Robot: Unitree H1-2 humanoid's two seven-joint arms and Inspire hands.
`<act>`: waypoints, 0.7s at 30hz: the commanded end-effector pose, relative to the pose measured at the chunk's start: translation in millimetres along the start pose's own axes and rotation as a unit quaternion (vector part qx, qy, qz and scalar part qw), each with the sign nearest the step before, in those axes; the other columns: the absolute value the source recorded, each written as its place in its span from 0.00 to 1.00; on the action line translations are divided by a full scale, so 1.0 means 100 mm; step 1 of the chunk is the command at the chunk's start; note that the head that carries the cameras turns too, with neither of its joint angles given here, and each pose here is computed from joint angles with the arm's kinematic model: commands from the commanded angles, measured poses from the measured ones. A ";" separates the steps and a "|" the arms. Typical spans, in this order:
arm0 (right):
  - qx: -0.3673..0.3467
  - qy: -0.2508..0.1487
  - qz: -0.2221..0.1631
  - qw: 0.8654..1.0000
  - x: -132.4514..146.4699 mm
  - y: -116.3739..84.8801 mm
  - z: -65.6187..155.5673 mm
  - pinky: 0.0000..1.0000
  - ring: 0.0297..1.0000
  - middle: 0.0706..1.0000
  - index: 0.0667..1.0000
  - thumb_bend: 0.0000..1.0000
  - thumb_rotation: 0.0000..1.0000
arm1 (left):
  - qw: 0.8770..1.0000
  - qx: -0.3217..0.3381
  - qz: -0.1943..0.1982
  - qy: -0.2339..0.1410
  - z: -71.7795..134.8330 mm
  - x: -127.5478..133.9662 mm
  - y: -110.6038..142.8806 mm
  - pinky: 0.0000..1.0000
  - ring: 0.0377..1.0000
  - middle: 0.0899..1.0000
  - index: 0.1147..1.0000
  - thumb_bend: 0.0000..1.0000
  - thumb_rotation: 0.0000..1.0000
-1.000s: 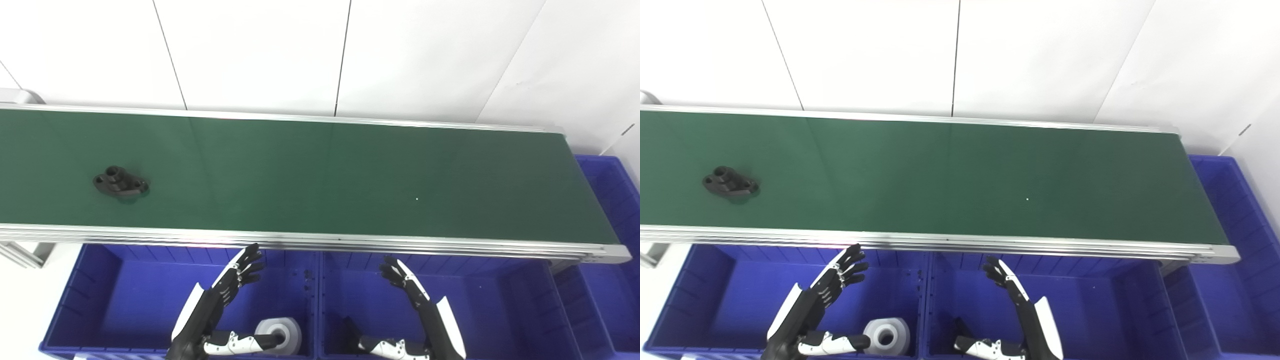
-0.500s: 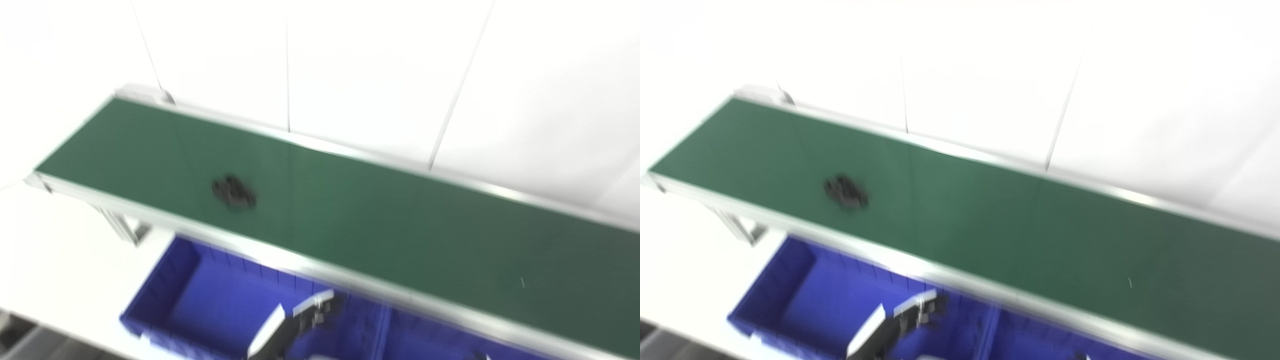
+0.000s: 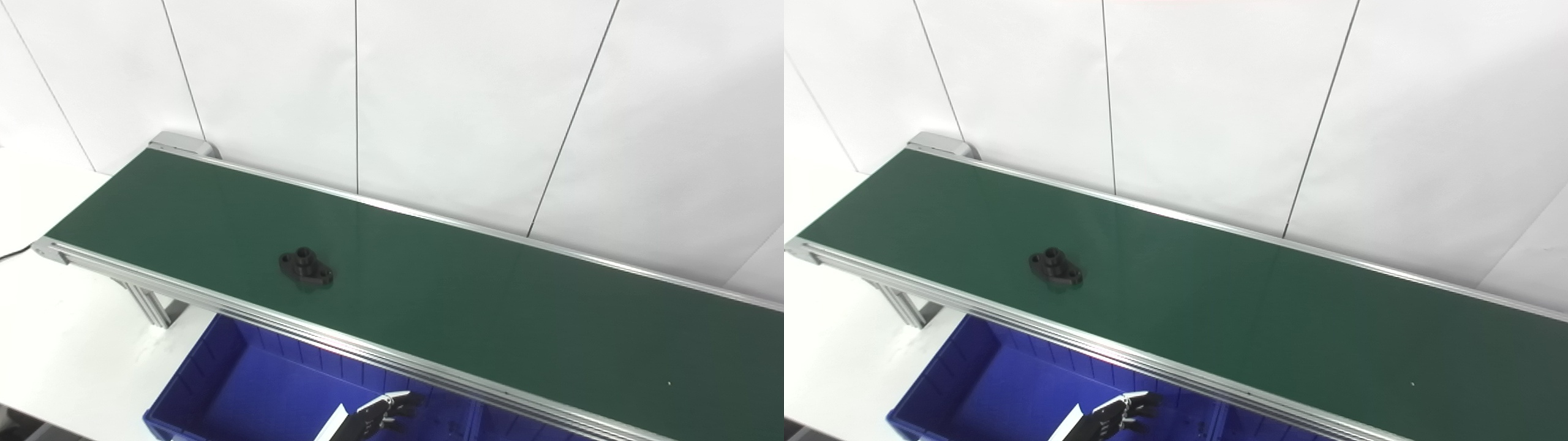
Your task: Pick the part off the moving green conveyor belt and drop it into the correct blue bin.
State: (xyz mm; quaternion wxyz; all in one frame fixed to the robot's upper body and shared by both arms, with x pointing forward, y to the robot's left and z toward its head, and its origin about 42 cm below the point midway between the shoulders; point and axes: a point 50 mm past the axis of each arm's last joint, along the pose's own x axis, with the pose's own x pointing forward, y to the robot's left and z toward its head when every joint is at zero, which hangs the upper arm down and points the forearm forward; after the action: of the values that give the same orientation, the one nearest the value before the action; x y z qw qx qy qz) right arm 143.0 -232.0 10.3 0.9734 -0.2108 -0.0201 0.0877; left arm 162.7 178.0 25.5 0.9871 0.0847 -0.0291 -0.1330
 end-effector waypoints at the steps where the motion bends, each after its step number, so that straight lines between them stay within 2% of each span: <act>1: 0.010 -0.027 -0.016 0.999 0.00 -0.05 0.05 0.89 0.86 0.86 0.94 0.76 0.30 | 1.000 0.002 0.006 -0.023 0.05 0.02 0.02 0.70 0.79 0.82 0.78 0.91 0.27; 9: 0.017 -0.032 -0.023 0.999 0.02 -0.03 0.10 0.89 0.86 0.86 0.94 0.76 0.30 | 1.000 0.000 0.010 -0.025 0.06 0.01 0.05 0.72 0.80 0.83 0.80 0.91 0.27; 12: 0.022 -0.037 -0.034 0.999 0.03 0.00 0.14 0.78 0.81 0.83 0.91 0.78 0.32 | 1.000 0.003 0.010 -0.026 0.07 -0.01 0.11 0.73 0.82 0.85 0.82 0.92 0.30; 14: 0.022 -0.045 -0.039 0.998 0.04 0.02 0.18 0.75 0.80 0.82 0.90 0.79 0.33 | 1.000 0.004 0.010 -0.029 0.08 -0.01 0.14 0.74 0.83 0.86 0.84 0.92 0.31; 21: 0.016 -0.061 -0.049 0.997 0.08 0.04 0.27 0.74 0.79 0.80 0.87 0.84 0.38 | 0.999 0.014 0.018 -0.037 0.10 0.05 0.18 0.74 0.83 0.86 0.85 0.92 0.32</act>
State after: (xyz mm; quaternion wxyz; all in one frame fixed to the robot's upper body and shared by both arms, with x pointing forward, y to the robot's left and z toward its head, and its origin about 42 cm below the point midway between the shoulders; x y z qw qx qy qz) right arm 147.3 -217.2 21.9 0.9759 -0.2023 -0.0531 0.0616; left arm 165.2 193.8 28.0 0.9871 0.0966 -0.0332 -0.1231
